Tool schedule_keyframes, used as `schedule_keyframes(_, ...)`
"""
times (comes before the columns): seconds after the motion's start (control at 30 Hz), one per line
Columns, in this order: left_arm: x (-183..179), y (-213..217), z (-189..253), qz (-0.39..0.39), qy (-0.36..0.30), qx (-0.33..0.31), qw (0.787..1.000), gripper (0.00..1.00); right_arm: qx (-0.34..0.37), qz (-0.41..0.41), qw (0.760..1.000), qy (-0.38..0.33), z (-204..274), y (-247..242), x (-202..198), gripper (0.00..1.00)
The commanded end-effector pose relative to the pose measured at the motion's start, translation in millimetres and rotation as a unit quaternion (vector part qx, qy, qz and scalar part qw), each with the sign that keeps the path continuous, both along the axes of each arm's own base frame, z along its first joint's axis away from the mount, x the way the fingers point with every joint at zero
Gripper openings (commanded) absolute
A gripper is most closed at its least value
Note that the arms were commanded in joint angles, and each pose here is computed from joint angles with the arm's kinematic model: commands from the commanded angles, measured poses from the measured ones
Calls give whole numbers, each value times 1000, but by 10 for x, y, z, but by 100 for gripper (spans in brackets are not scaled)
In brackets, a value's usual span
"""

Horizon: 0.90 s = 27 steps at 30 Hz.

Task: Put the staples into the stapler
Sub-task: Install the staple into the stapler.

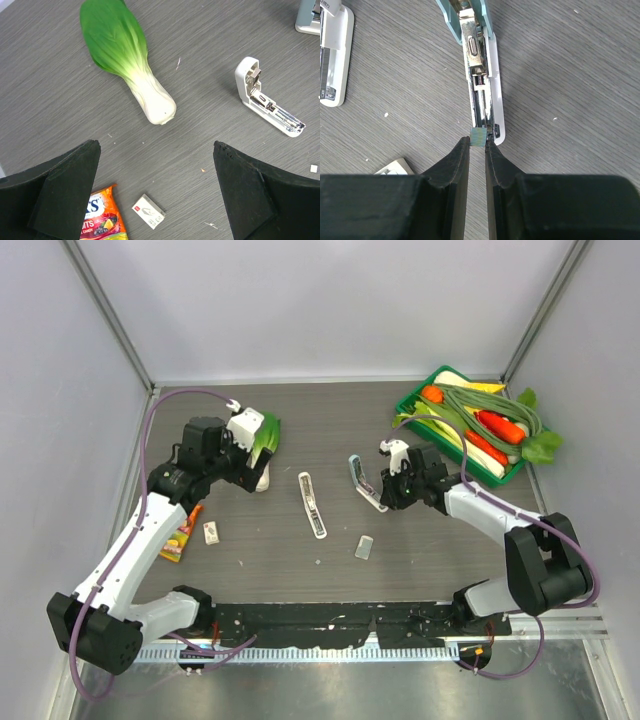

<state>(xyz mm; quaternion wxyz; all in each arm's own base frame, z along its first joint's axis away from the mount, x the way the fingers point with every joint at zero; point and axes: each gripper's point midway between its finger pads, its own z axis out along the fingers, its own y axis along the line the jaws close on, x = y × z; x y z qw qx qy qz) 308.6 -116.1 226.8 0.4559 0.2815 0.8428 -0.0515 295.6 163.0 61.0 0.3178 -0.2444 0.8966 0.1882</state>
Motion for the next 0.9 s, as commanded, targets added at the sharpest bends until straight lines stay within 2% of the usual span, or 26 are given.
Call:
schedule_keyframes(0.0,47,-33,75,0,-14,-16,1000,100,8,18,999,-45,247,55,118,19)
schedule_keyframes(0.87,49,-49,70,-3,-11,-18,1000,100,-10,34,999,-35,115,30,100,19)
